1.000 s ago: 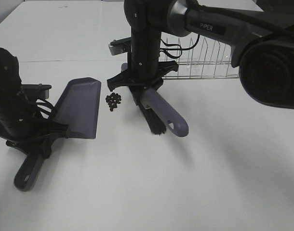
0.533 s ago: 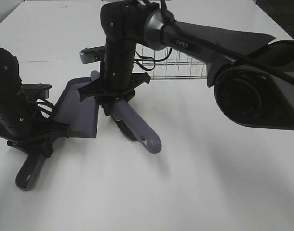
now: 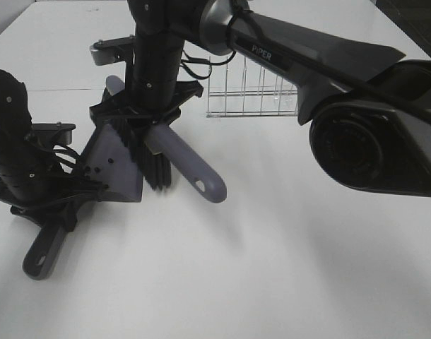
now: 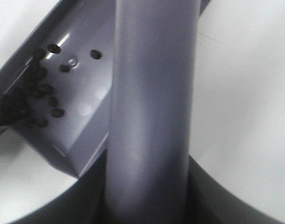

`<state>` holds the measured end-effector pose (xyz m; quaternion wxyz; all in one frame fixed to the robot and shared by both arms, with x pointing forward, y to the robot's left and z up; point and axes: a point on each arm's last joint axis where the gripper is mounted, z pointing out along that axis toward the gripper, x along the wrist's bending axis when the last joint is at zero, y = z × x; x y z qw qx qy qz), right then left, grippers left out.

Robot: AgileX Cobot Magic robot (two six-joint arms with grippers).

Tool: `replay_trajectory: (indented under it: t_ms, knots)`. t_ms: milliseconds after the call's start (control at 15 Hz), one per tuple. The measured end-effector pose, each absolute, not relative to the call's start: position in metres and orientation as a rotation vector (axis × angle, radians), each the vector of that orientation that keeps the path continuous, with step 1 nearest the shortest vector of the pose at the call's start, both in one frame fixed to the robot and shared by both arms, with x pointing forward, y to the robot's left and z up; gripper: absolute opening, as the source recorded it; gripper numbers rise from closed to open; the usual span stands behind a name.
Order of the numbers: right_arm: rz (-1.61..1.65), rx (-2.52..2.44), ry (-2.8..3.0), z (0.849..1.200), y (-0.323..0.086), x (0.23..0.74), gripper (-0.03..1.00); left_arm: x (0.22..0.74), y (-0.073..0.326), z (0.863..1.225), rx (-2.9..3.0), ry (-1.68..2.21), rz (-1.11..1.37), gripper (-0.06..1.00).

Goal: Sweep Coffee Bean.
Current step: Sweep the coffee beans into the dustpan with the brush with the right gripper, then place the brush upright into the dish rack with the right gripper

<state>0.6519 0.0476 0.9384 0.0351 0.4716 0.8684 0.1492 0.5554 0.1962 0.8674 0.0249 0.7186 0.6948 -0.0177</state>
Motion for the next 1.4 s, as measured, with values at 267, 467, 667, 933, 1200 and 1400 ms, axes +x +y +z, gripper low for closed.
replay_trajectory:
  t_ms: [267,467,667,933,1200,1400]
  knots:
    - [0.484,1.402,2.525,0.984,0.024,0.665,0.26,0.556,0.196,0.867,2.222,2.148,-0.054,0.26]
    - [0.546,1.478,2.402,1.022,-0.022,0.686,0.26,0.556,0.196,0.867,2.222,2.148,-0.054,0.26]
    - [0.565,1.570,2.277,1.059,-0.084,0.702,0.26,0.556,0.196,0.867,2.222,2.148,-0.054,0.26]
    - [0.417,1.742,2.190,1.067,-0.171,0.700,0.26,0.556,0.196,0.867,2.222,2.148,-0.054,0.26]
    - [0.248,1.926,2.139,1.041,-0.236,0.694,0.26,0.556,0.196,0.867,2.221,2.148,-0.053,0.26]
    - [0.053,2.042,2.185,0.997,-0.259,0.678,0.26,0.556,0.196,0.867,2.220,2.148,-0.054,0.26]
